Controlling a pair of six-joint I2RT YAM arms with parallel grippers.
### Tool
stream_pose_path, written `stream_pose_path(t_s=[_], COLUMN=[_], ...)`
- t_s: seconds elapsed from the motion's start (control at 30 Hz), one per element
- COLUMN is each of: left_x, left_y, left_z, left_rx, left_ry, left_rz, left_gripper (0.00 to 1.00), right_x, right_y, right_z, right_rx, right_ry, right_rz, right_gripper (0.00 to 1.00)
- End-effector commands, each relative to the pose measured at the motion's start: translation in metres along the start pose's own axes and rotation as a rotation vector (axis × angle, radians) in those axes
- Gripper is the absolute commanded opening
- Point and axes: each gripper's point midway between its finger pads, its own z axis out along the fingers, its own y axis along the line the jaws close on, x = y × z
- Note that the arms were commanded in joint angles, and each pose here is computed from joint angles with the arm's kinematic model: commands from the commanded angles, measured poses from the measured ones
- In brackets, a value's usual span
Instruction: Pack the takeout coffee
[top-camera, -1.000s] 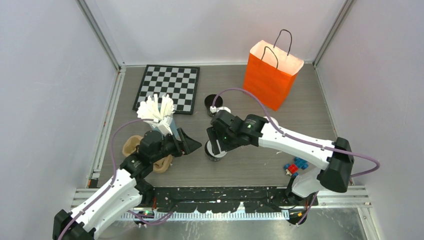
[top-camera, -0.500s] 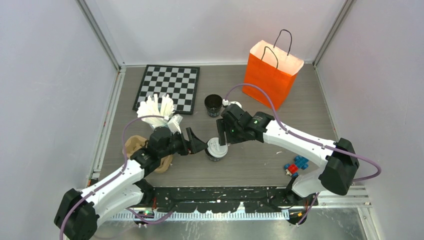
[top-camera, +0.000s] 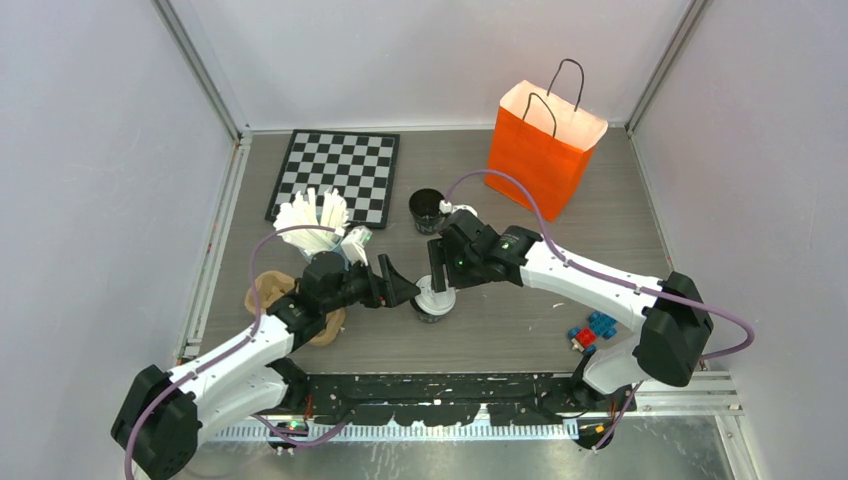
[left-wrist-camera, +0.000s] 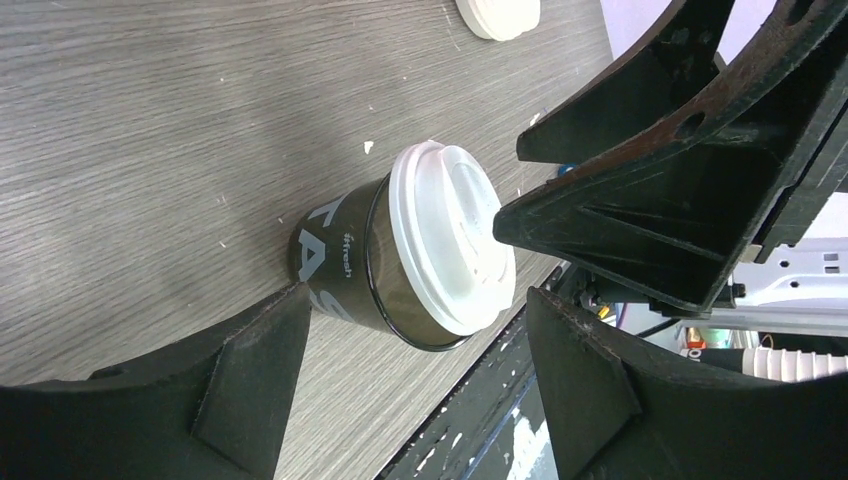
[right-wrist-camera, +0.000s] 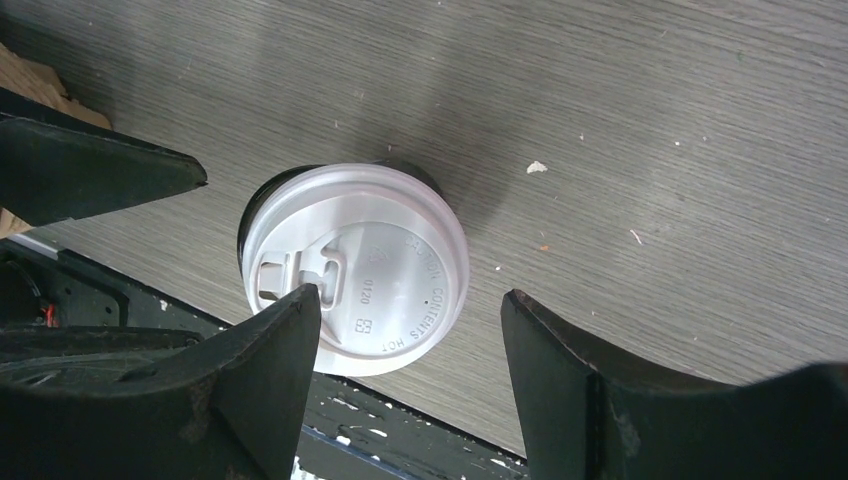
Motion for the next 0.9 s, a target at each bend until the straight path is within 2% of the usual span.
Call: stream_pose_path(t_s=[0.0, 0.57, 0.87], left_x=[-0.005, 0.006, 0.006], left_y=[-0.007, -0.005, -0.004], left_z=[0.003, 0.018, 0.018], left_rx=[0.048, 0.083, 0.082], left_ry=[-0.022, 0.026, 0.021], left_rz=[0.057, 0.029, 0.038], left_gripper=[0.81, 0.78, 0.70], right_x=[0.000, 0.013, 0.013], right_y=[0.007, 0.021, 0.027], right_z=[0.005, 0.012, 0.017], right_rx=[-0.024, -0.063, -0.078], right_ry=[-0.012, 0.006, 0.014], right_rz=[0.013, -0.008, -0.013], right_gripper=[0.71, 0.71, 0.70])
